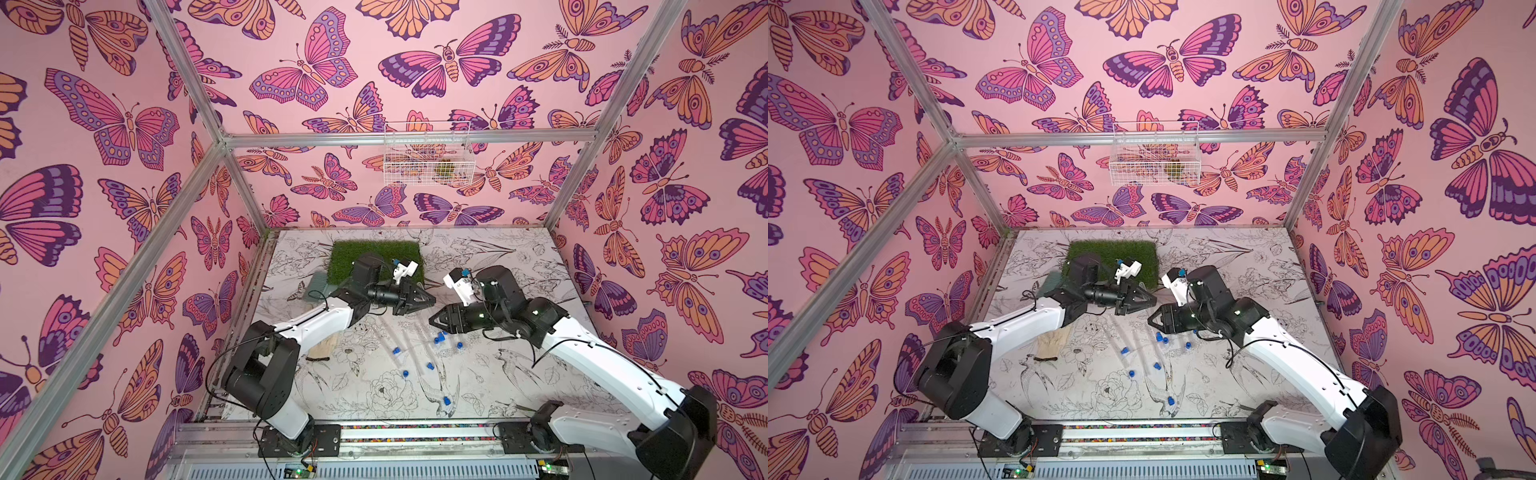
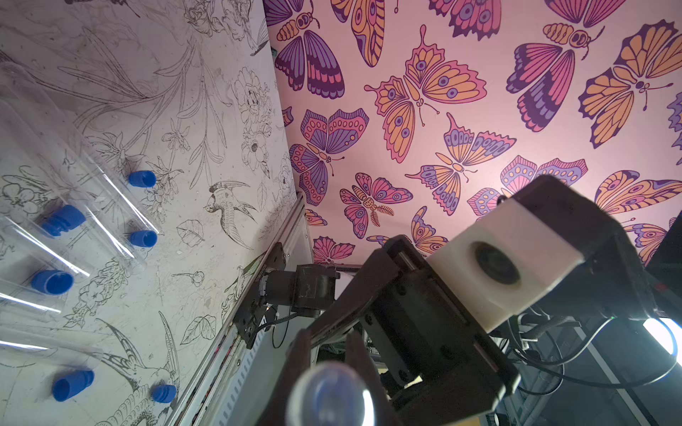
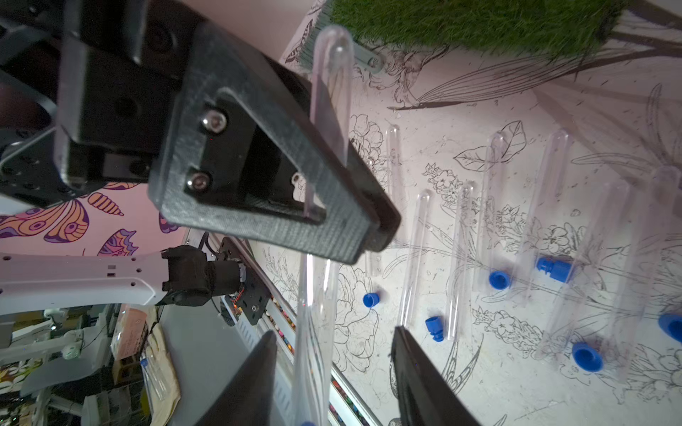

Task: Remove stoppers from test tubes
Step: Pick up the test tube at the center of the board.

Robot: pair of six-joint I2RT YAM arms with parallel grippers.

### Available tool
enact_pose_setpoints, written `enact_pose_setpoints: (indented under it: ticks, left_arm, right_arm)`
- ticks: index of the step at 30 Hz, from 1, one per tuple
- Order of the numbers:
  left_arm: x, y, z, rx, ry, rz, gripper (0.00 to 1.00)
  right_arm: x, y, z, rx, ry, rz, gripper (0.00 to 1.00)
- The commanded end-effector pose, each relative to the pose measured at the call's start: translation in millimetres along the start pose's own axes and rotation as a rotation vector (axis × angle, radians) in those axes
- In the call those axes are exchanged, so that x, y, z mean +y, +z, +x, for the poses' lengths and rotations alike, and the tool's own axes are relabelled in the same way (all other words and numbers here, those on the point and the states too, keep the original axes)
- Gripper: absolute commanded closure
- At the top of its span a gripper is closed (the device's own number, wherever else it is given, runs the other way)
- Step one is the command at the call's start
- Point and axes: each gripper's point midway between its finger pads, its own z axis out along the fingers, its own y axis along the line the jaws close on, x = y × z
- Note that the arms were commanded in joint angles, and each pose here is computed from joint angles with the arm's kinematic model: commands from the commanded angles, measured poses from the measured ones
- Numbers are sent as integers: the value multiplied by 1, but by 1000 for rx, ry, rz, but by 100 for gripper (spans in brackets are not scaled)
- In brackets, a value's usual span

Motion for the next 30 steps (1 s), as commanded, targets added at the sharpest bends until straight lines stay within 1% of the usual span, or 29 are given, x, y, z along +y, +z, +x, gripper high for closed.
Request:
enact_pose_setpoints:
  ticks: [1,8,12,15,20,30]
  left_arm:
    - [0,-4,2,5,-6,6,95]
    - [0,-13,-6,-53,-23,-10,96]
    - [2,-21,-13,-111,-41,-42,96]
    - [2,-30,-21,-169,-46,-68,96]
    - [2,-43,-33,-258,-61,-110,96]
    - [-3,-61,-43,-384,-76,-140,96]
  right_arm:
    - [10,-22,-17,-91,-60,31,45]
    - [2,-40,-27,-187,-55,104,40]
    - [-8,-44,-28,-235,20,136,39]
    - [-11,-43,-28,-255,76,119,39]
    - [-9,-42,-32,-297,118,75,39]
    - [-7,-37,-39,-348,204,9,39]
